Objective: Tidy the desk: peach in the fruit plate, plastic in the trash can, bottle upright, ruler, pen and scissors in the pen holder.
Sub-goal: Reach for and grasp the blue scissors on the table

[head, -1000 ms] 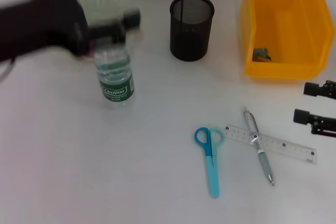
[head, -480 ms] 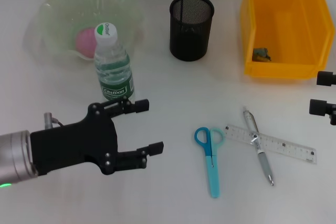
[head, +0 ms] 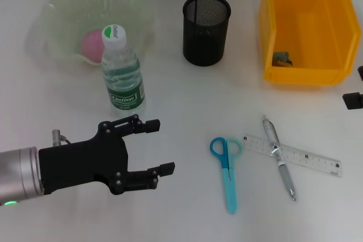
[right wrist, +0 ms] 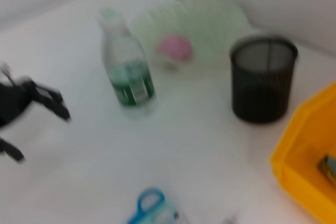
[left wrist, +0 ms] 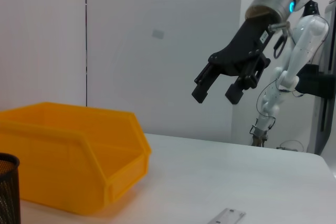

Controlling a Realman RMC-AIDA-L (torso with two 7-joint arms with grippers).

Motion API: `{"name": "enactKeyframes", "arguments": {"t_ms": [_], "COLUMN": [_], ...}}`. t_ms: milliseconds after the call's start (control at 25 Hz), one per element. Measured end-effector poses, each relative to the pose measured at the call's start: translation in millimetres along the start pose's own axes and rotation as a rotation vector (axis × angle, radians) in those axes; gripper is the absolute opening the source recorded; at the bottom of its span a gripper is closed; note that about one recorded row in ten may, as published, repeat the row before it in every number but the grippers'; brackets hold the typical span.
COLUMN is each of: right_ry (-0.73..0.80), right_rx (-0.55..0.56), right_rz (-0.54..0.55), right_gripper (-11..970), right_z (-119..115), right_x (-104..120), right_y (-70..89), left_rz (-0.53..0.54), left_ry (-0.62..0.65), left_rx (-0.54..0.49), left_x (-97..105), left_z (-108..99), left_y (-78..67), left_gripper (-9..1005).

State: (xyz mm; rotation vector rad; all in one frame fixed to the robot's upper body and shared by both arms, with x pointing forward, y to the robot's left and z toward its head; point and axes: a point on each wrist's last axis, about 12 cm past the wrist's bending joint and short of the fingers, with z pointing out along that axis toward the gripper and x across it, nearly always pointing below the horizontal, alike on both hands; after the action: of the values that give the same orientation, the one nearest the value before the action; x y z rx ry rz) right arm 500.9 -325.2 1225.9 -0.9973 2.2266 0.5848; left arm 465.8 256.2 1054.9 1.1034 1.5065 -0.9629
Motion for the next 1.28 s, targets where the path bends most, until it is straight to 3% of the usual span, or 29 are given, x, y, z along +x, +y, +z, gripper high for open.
{"name": "enactKeyframes", "arguments": {"t_ms": [160, 240, 360, 480, 600, 680, 920, 1280], "right_ry": [0.23, 0.37, 0.422, 0.454, 0.452, 0.433, 0.388, 0.391], "right_rx": [0.104, 0.159, 0.146, 0.085, 0.031, 0.025, 0.137, 0.123], "right_rz": [-0.043, -0.037, -0.088, -0.271, -0.335, -0.31, 0.041, 0.12], "right_gripper": [759, 756, 750, 744, 742, 742, 742, 743], "right_z": [15.7, 35.0, 46.7, 67.9, 87.1, 96.4, 95.2, 90.7], "right_x": [-43.7, -69.1, -77.5, -82.6, -82.7, -85.9, -100.0, -84.1], "right_y": [15.0, 22.2, 28.6, 38.4, 42.1, 43.1, 47.3, 47.5], "left_rz": [-0.009, -0.022, -0.024, -0.027, -0.031, -0.039, -0.051, -0.041], "left_ry": [-0.001, 0.0, 0.001, 0.003, 0.005, 0.003, 0.002, 0.019], "left_rx": [-0.004, -0.004, -0.005, -0.008, -0.01, -0.023, -0.027, -0.011], "left_x": [-0.6, -0.2, 0.2, 1.1, 1.8, 2.0, -0.3, -1.4], "left_z": [-0.8, -0.8, -1.3, -2.1, -2.8, -5.3, -9.3, -6.7], "left_y": [0.7, 1.0, 0.7, 0.1, 0.0, 0.8, 3.1, 4.1], "left_gripper": [812, 812, 812, 812, 812, 811, 811, 811]}}
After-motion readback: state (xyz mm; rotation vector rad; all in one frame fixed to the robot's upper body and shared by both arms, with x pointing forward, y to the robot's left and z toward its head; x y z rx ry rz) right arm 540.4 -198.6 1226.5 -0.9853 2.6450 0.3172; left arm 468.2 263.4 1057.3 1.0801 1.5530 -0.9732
